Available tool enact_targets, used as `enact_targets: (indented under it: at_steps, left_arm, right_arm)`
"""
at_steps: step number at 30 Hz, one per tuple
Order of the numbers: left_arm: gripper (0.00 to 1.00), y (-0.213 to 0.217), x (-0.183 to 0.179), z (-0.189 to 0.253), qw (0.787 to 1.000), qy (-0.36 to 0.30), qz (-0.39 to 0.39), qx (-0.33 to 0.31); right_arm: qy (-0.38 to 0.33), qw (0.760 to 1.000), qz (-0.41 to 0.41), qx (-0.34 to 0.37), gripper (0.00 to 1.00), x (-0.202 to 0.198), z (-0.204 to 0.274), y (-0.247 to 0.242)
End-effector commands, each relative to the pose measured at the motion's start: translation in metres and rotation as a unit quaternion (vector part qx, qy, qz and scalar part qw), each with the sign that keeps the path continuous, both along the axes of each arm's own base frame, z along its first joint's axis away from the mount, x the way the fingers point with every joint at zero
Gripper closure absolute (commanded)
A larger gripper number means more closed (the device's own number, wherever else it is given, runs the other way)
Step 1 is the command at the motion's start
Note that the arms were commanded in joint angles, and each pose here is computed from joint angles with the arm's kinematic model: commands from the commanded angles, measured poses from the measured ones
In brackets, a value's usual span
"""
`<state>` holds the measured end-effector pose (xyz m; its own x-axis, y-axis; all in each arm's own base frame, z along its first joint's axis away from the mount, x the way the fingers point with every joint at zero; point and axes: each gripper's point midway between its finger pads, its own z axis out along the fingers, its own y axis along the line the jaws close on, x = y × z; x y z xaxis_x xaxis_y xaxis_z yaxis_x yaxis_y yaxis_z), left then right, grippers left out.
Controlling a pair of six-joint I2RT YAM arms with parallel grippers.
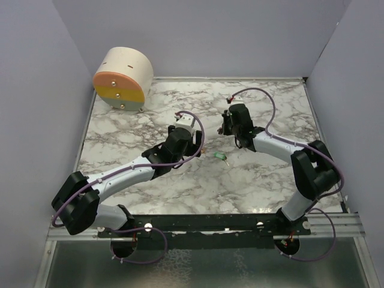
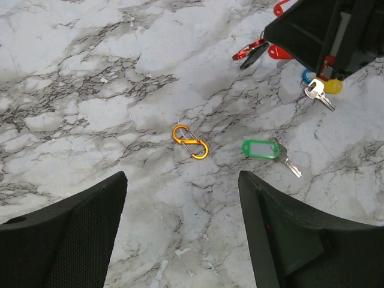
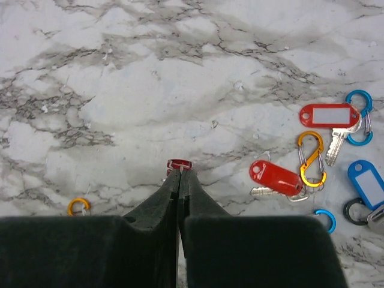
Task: Put the keys on the keyring
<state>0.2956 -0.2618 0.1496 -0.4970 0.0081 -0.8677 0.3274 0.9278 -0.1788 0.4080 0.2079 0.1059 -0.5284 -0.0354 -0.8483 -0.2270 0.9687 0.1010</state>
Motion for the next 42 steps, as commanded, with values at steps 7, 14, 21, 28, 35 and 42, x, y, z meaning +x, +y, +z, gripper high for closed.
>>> enact_targets:
  at_steps: [7, 14, 21, 28, 35, 42]
  left_arm:
    - [0.23, 0.002, 0.001, 0.008, 1.000, -0.005, 0.000, -0.024]
    - [0.23, -0.001, 0.002, 0.006, 1.000, 0.000, 0.000, -0.027]
    - [0.22, -0.002, 0.005, -0.002, 1.000, 0.006, 0.006, -0.020]
    - [0.22, 0.002, 0.014, -0.029, 0.999, 0.023, 0.035, 0.008]
    - [0.21, 0.008, 0.026, -0.060, 0.995, 0.036, 0.081, 0.038]
    - [0.10, -0.015, 0.036, -0.074, 0.994, 0.030, 0.094, 0.040]
  right_arm:
    - [-0.015, 1.000, -0.023, 0.007, 0.99, 0.063, -0.006, -0.010]
    - [-0.019, 0.999, -0.051, 0.000, 0.79, 0.078, -0.001, -0.023]
    - [-0.021, 0.999, -0.047, -0.006, 0.70, 0.054, 0.010, -0.034]
    - [0.024, 0.999, -0.012, 0.030, 0.70, -0.020, 0.006, -0.037]
    - [0.066, 0.998, 0.000, 0.010, 0.66, -0.079, -0.001, -0.041]
    - [0.054, 0.998, 0.020, 0.017, 0.54, -0.096, 0.012, -0.040]
